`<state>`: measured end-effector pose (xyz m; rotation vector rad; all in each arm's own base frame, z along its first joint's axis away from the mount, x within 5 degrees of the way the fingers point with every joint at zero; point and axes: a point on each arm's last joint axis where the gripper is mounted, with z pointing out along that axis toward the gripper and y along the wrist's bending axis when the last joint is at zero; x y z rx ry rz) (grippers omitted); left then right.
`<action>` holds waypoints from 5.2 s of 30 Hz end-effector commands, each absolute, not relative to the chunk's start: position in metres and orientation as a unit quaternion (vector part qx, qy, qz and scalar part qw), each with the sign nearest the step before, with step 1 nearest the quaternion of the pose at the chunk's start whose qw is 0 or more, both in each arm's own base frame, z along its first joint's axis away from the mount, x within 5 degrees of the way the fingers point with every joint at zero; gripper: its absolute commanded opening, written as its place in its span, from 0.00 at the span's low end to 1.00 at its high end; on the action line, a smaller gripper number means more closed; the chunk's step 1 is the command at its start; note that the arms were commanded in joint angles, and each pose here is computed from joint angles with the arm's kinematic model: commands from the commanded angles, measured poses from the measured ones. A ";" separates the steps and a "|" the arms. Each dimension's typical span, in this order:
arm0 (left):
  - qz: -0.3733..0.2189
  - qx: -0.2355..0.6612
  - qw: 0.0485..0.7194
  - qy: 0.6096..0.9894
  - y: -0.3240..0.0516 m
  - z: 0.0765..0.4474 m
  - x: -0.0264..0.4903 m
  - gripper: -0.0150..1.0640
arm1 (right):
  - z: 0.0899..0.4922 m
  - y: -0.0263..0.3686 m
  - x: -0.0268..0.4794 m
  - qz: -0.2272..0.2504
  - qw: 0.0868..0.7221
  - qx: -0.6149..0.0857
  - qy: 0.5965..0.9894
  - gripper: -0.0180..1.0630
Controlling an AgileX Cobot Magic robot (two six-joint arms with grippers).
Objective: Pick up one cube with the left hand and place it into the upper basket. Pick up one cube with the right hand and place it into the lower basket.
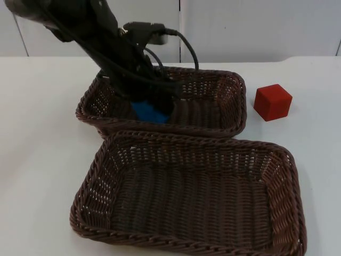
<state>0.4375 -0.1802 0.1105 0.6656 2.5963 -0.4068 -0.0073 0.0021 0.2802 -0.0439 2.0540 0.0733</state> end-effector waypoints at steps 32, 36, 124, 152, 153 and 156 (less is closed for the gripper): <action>-0.166 0.257 0.334 0.892 -0.169 0.291 0.395 0.99 | 0.281 0.002 -0.008 0.030 0.522 -0.016 0.852 0.99; -0.147 0.255 0.365 0.883 -0.156 0.334 0.372 0.99 | 0.281 0.002 -0.008 0.029 0.523 -0.016 0.852 0.99; -0.089 0.187 0.509 0.835 -0.043 0.352 0.107 0.99 | 0.105 0.121 0.469 0.035 0.337 -0.212 0.917 0.93; -0.090 0.187 0.509 0.835 -0.043 0.352 0.107 0.99 | 0.198 0.115 0.435 0.036 0.276 -0.260 0.925 0.02; -0.090 0.187 0.509 0.835 -0.043 0.352 0.107 0.99 | 0.210 0.114 0.431 0.038 0.278 -0.260 0.924 0.02; -0.091 0.187 0.509 0.835 -0.043 0.352 0.107 0.99 | 0.244 0.117 0.415 0.049 0.283 -0.259 0.922 0.02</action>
